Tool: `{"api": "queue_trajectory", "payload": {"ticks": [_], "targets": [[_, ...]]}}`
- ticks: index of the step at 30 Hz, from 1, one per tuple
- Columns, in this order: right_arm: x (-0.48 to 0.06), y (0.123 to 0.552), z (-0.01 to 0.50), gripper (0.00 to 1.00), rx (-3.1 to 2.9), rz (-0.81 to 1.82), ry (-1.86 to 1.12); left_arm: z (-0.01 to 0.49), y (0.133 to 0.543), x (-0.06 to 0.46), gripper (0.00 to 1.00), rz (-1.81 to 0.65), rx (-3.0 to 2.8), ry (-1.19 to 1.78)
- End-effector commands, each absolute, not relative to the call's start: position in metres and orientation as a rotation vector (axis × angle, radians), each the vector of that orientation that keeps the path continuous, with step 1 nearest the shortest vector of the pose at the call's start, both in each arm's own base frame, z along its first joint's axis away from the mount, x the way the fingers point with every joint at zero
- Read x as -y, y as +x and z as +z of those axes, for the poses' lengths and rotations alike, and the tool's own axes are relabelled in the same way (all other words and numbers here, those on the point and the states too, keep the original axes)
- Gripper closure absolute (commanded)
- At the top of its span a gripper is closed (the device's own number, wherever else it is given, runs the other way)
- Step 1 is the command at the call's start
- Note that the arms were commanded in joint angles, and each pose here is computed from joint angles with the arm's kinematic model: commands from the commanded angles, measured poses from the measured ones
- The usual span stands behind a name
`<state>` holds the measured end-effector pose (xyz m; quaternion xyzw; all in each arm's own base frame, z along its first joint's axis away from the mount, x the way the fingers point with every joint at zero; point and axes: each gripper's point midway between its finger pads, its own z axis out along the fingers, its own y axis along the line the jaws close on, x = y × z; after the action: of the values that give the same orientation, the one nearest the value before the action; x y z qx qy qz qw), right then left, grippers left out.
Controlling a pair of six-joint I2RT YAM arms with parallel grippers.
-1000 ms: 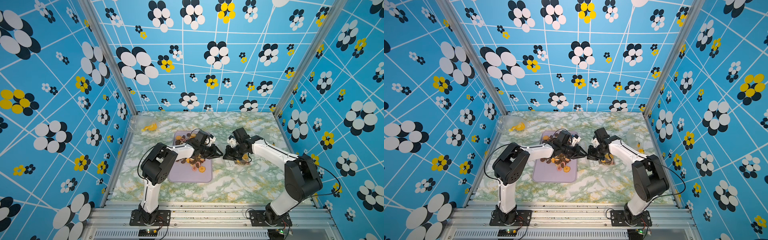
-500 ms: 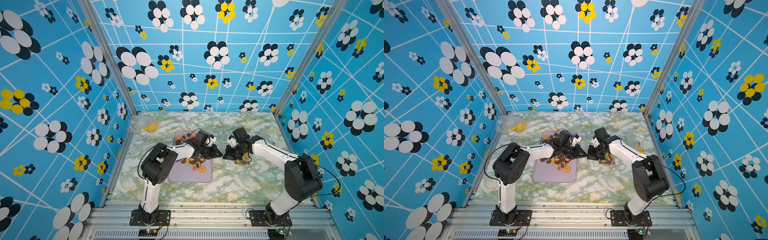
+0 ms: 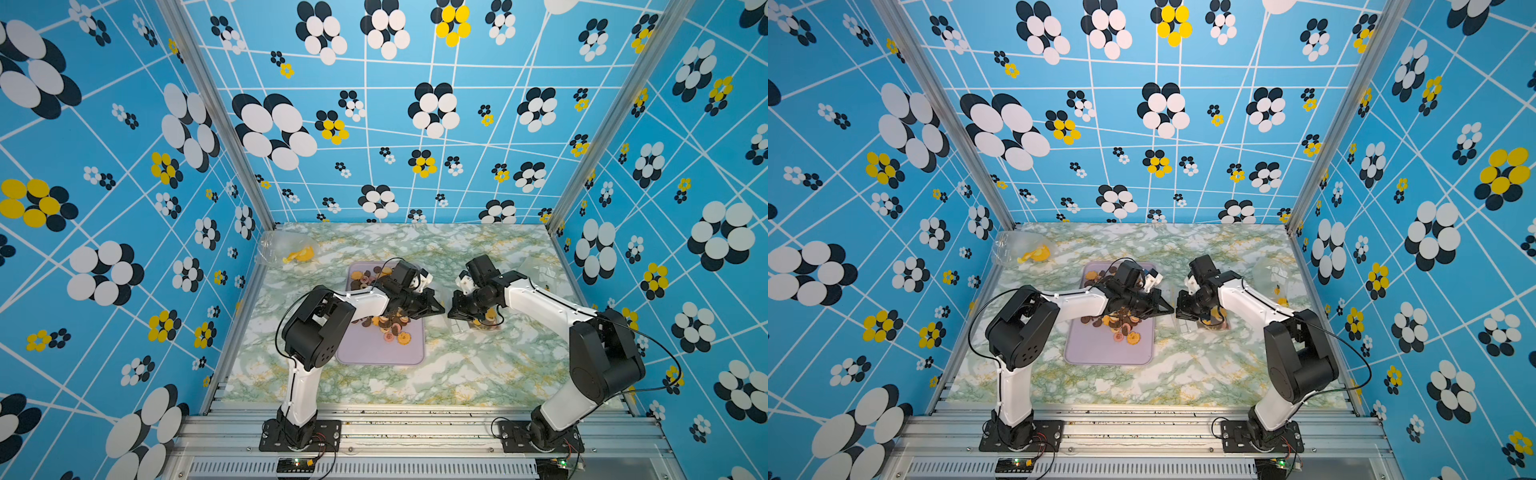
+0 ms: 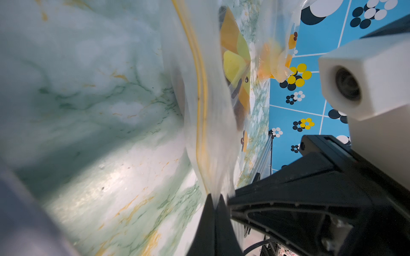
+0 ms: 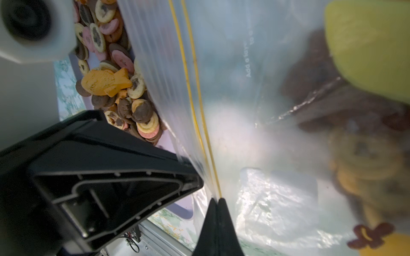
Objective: Pour cookies out of the ziploc bag
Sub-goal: Open the ziploc bag at the center of the board.
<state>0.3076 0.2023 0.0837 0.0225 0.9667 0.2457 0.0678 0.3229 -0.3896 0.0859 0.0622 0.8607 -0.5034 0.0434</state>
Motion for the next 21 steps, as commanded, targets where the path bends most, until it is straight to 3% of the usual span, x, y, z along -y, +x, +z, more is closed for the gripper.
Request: {"api": "queue_trajectory", "payload": {"ticks": [1,21], "targets": [[-0.191,0.309,0.080,1.00,-2.929,0.649,0.085,0.082,0.320,0.392,1.00,-1.542,-2.651,0.205],[-0.176,0.324,0.076,1.00,-2.834,0.277,-0.049,0.079,0.317,0.386,1.00,-1.498,-2.675,0.198]]}}
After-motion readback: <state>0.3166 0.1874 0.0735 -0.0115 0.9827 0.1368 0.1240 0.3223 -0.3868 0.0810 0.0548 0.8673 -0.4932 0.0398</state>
